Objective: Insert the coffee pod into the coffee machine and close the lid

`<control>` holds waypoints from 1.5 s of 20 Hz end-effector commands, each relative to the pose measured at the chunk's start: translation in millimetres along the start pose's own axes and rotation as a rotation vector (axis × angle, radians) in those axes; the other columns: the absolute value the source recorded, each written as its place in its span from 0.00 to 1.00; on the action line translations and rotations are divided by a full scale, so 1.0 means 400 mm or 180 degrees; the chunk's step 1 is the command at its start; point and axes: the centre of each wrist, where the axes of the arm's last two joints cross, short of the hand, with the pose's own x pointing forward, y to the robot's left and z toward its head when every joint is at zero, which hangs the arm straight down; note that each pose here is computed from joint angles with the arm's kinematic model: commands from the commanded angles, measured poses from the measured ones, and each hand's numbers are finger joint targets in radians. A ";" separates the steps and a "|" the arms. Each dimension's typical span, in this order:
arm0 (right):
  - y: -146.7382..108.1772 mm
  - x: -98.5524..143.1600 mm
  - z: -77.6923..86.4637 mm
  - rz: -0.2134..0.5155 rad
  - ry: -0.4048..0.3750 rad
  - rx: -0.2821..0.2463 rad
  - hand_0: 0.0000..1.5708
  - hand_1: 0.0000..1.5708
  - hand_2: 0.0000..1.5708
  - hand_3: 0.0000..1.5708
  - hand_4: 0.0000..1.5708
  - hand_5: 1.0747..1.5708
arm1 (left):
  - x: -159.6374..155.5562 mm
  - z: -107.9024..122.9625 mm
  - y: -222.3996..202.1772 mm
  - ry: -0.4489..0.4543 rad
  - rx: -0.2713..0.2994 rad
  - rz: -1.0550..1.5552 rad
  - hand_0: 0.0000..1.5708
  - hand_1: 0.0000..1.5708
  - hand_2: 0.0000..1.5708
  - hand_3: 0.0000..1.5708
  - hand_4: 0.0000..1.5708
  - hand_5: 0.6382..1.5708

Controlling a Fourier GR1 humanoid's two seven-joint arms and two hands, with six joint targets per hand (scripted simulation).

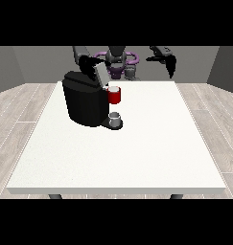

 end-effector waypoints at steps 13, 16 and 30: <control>0.100 0.074 -0.041 0.0411 -0.0031 0.0347 0.00 0.00 0.00 0.00 0.09 1.00 | -0.027 0.003 0.040 0.0069 0.0002 -0.0001 0.00 0.00 0.00 0.00 0.11 1.00; 0.088 0.108 -0.062 0.0374 -0.0086 0.0236 0.00 0.00 0.00 0.00 0.07 1.00 | 0.024 -0.046 -0.036 -0.0072 -0.0101 0.0065 0.00 0.00 0.00 0.00 0.00 1.00; 0.195 -0.076 0.146 -0.0589 -0.0017 0.0473 0.00 0.00 0.00 0.00 0.16 1.00 | -0.089 0.092 0.026 0.0172 0.0173 0.0117 0.00 0.00 0.00 0.00 0.12 1.00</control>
